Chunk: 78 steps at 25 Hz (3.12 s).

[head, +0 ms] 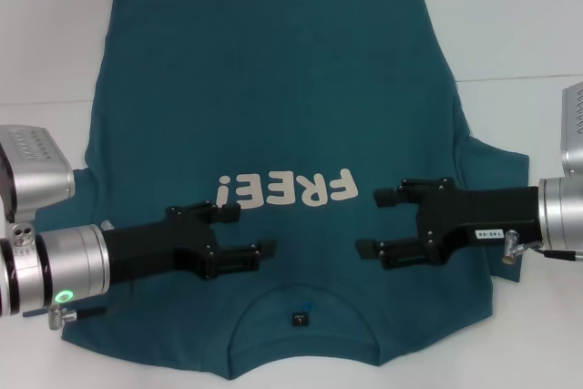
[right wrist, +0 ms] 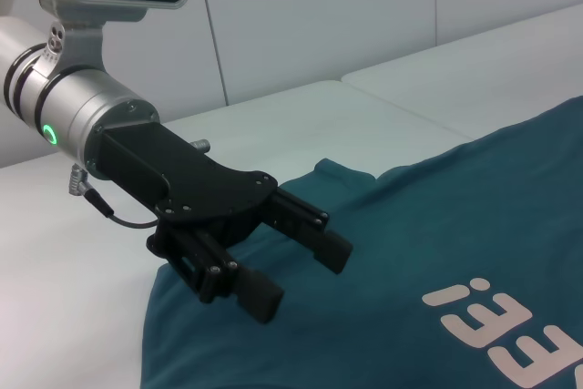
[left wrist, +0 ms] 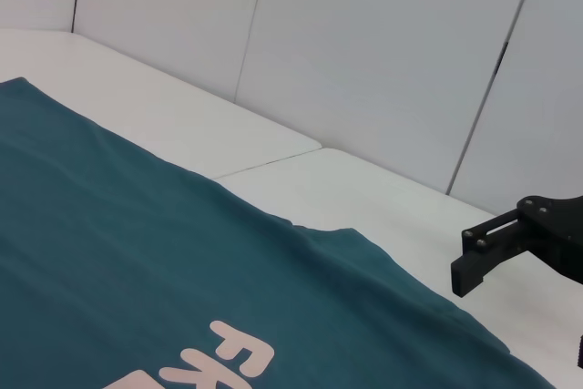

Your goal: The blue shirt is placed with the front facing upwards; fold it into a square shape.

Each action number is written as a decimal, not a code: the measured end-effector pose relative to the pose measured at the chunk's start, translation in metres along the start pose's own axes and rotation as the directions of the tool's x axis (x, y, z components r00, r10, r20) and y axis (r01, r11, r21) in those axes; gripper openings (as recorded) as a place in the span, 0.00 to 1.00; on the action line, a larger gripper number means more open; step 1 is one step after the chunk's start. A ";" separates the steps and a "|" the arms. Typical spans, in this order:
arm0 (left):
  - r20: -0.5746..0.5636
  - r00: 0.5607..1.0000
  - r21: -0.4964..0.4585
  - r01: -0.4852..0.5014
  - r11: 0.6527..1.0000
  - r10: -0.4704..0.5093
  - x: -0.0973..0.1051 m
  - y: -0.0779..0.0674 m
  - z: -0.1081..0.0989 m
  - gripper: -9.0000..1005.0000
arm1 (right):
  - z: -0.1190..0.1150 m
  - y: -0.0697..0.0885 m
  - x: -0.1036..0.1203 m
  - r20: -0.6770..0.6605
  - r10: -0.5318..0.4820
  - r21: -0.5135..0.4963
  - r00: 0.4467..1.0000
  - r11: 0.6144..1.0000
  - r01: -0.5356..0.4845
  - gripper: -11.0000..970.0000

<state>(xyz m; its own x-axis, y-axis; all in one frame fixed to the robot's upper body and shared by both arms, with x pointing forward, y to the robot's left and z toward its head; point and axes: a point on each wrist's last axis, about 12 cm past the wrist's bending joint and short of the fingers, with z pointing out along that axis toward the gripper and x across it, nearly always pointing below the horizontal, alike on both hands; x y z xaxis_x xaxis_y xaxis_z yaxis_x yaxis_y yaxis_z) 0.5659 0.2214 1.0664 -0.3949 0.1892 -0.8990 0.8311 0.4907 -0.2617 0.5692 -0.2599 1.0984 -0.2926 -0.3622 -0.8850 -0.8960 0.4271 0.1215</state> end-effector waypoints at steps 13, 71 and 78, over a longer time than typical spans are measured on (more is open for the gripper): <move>0.004 1.000 0.003 0.004 1.000 -0.004 0.006 -0.002 -0.005 0.86 | -0.001 0.001 0.002 0.003 0.012 0.003 1.000 1.000 -0.012 0.94; 0.168 0.876 -0.568 0.460 0.682 -0.452 0.052 0.067 -0.102 0.86 | 0.003 -0.001 0.001 0.005 0.008 0.008 1.000 1.000 -0.008 0.94; 0.166 0.875 -0.549 0.465 0.695 -0.455 0.050 0.066 -0.100 0.86 | 0.003 -0.001 0.001 0.003 0.010 0.008 1.000 1.000 -0.010 0.94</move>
<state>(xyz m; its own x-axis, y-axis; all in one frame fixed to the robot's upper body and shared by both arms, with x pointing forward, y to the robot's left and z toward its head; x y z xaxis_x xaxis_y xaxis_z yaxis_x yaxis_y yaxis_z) 0.5618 0.3484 1.0391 -0.6584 -0.1990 -0.7259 0.1786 0.8955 -0.4076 0.5702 -0.2585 1.0960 -0.3001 -0.3552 -0.8853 -0.8904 0.4374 0.1263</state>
